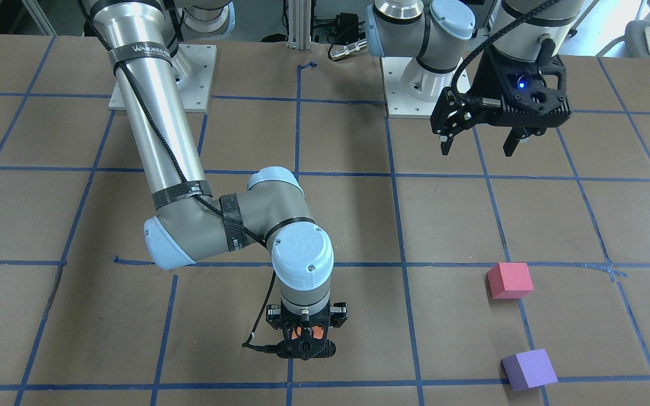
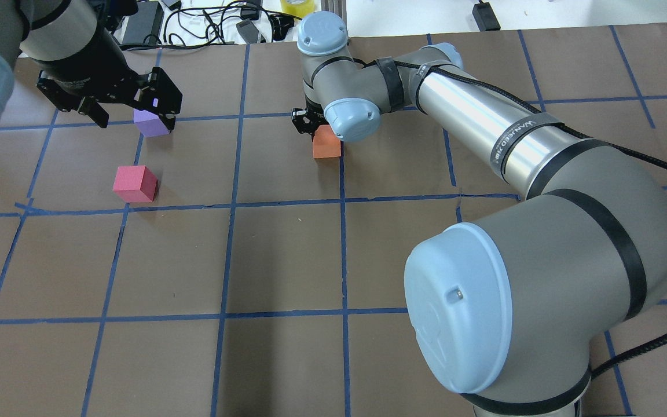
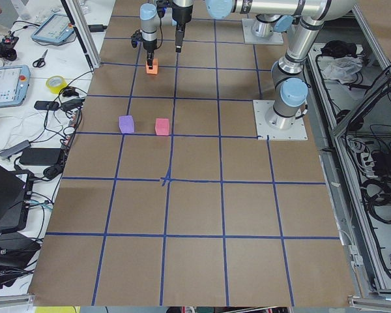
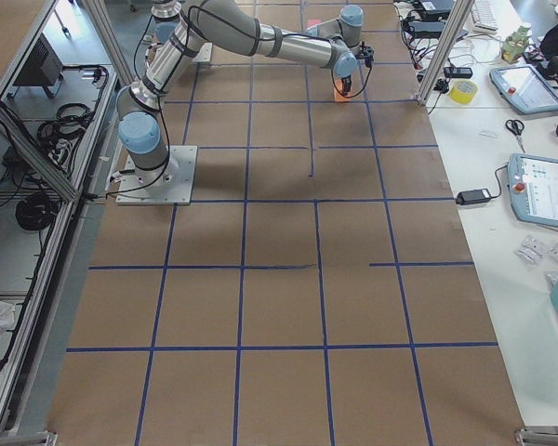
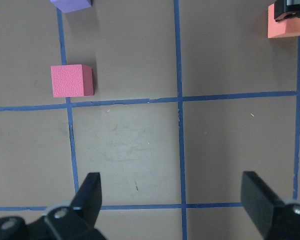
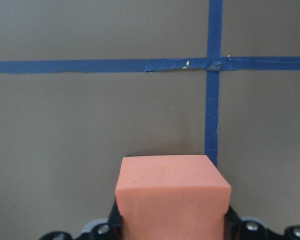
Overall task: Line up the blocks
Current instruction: 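Lower the orange cube onto the table and open the right gripper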
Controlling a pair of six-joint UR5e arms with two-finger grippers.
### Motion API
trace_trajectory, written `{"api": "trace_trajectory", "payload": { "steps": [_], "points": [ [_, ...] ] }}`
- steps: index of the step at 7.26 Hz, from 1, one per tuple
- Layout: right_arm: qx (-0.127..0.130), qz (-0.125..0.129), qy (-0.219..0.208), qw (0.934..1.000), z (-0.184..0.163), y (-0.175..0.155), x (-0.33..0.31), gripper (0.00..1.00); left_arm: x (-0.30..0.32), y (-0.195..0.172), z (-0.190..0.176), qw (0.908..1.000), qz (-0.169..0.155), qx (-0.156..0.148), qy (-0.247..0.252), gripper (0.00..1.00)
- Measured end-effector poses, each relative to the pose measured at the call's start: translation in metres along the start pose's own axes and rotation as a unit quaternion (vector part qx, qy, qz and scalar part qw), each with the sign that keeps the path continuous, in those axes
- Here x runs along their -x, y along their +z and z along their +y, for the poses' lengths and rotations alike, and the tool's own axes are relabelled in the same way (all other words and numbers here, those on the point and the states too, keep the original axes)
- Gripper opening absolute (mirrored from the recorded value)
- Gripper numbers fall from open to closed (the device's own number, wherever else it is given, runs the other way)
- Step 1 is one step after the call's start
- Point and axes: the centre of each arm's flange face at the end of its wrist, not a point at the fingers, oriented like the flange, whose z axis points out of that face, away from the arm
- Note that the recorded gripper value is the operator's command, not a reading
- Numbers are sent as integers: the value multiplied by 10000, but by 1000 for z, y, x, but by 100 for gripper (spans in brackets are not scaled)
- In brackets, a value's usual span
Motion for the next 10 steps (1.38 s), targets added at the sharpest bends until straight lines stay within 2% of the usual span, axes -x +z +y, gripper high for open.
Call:
{"api": "trace_trajectory", "payload": {
  "steps": [4, 5, 6, 10],
  "points": [
    [1, -2, 157, 9999, 0, 1, 0, 56, 3, 0, -2, 10000, 11, -16, -32, 100],
    [0, 4, 163, 9999, -1, 1, 0, 60, 4, 0, -2, 10000, 8, -18, -39, 100],
    [3, 7, 170, 9999, -1, 2, -1, 100, 4, 0, -2, 10000, 9, -18, -41, 100],
    [-17, 26, 110, 9999, -2, 6, -2, 100, 4, 0, -5, 9999, 21, -94, -45, 100]
  ]
}}
